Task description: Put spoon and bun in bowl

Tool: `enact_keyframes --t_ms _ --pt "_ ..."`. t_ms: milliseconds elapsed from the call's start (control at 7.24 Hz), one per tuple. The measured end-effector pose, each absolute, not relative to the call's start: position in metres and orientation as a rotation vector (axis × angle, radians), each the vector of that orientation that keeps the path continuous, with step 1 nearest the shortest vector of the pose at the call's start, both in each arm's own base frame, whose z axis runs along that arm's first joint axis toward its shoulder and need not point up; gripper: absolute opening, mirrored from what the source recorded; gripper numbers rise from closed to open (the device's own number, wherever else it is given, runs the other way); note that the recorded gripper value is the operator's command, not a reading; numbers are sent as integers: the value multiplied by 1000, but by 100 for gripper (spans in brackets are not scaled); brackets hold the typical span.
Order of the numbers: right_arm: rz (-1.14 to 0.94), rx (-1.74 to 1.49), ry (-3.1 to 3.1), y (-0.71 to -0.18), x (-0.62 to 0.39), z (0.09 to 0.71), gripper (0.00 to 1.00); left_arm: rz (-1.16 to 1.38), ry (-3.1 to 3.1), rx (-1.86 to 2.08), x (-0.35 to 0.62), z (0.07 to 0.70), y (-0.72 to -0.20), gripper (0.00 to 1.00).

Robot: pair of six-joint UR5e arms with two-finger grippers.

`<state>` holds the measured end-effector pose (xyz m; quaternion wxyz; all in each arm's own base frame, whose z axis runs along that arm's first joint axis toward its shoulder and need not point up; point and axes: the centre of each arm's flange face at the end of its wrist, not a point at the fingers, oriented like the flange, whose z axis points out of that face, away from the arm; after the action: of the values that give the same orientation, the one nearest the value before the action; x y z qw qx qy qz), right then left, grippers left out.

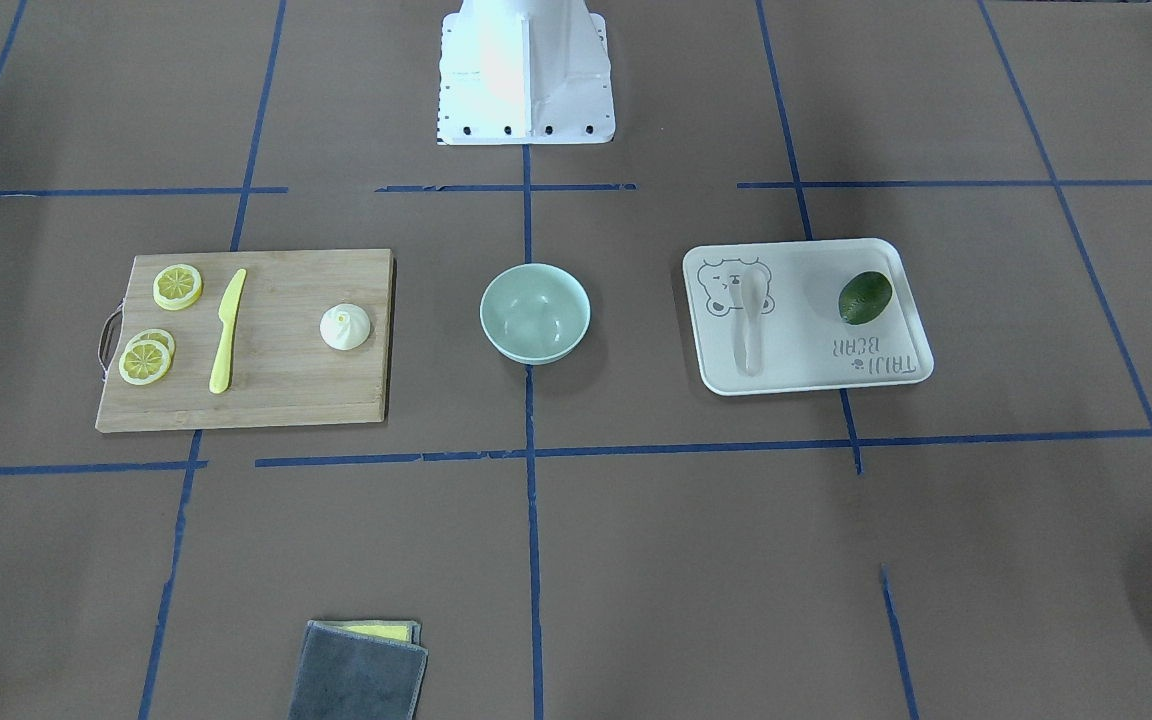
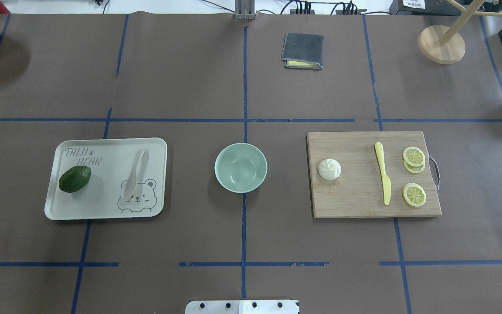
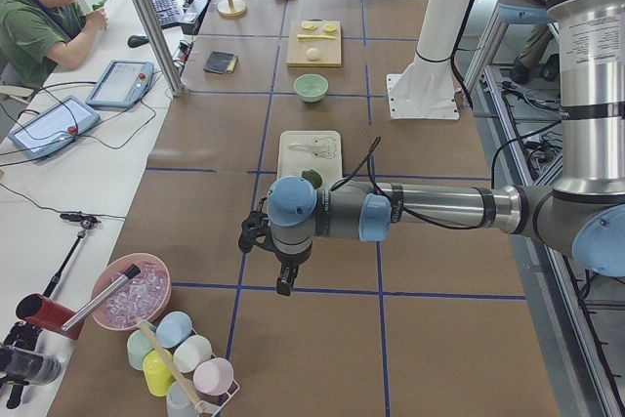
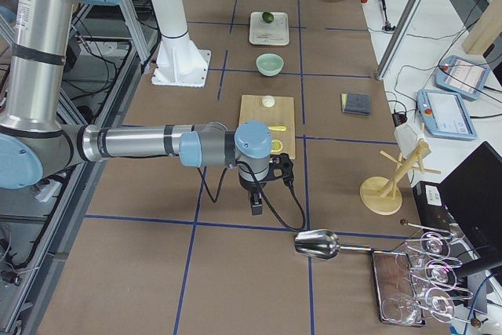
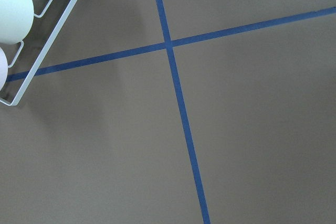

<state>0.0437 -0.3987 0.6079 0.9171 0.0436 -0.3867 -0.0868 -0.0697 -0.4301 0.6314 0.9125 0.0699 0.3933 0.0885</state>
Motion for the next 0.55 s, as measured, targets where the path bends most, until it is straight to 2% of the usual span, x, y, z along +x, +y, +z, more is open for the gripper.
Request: enact_keyframes --t_ms 553 --pt "-188 105 -794 -405 43 602 100 207 787 190 -70 614 -437 100"
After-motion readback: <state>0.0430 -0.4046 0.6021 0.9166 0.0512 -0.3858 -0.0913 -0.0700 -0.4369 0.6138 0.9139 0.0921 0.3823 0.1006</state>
